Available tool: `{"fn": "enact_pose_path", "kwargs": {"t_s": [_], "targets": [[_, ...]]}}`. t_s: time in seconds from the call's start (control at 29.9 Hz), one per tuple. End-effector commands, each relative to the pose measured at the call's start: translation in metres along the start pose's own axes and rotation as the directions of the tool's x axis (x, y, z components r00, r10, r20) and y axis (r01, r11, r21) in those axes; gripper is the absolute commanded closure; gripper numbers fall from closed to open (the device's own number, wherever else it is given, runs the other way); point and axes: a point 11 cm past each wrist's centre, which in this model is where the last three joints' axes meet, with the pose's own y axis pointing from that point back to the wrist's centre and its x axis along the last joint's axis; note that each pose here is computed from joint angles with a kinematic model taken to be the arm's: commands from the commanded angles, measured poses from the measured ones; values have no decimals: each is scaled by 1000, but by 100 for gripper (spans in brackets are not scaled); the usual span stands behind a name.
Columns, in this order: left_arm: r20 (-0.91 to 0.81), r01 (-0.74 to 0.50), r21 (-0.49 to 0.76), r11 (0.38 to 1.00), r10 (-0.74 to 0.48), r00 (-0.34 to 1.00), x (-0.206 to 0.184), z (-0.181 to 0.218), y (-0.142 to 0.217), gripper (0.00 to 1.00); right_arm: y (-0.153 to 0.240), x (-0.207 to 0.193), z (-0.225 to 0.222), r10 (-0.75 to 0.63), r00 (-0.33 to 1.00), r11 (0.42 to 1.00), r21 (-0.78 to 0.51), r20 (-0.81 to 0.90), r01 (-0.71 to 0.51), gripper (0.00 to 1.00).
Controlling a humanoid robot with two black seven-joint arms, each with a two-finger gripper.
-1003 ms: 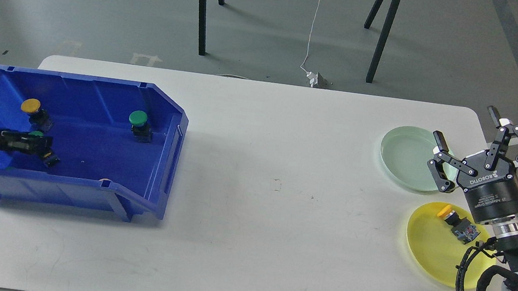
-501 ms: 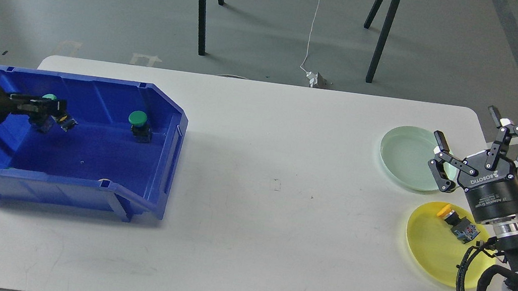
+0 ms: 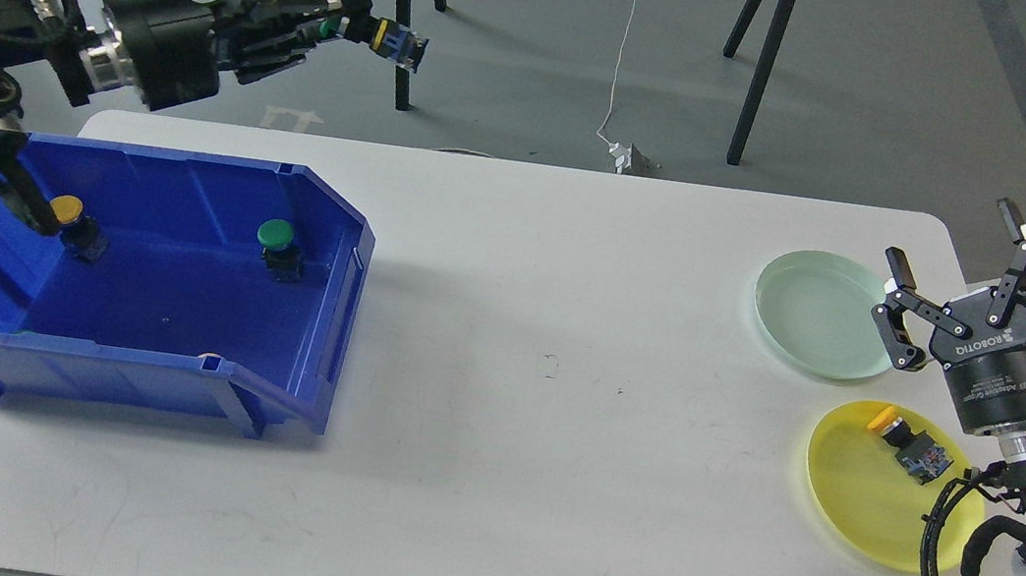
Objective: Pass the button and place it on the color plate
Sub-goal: 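Lift the green button out and extend the left arm toward the right gripper, then grasp the green button with the right gripper from the left gripper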
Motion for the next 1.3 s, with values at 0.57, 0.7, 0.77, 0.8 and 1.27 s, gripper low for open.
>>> {"fn": "enact_pose_path", "kwargs": {"t_s": [0.57,0.7,0.77,0.8,1.27], "targets": [[-88,135,-91,987,-143,986,-110,-20,-83,80,-42,-96,47,-453,891,871,-227,-27,436,8],[-78,140,-91,986,-147,986,-112,-20,-85,80,-43,-113,73,-512,859,817,-310,-2,486,14],[-67,147,-87,985,-153,986,-113,-20,-85,80,-45,-115,80,-509,861,817,-313,7,485,14],[-62,149,-86,985,-155,986,-113,-20,-86,80,-46,-115,83,-506,863,817,-313,11,483,14],[-16,166,-71,984,-168,986,-115,-20,-86,80,-57,-138,99,-519,852,811,-275,65,516,18]]}}
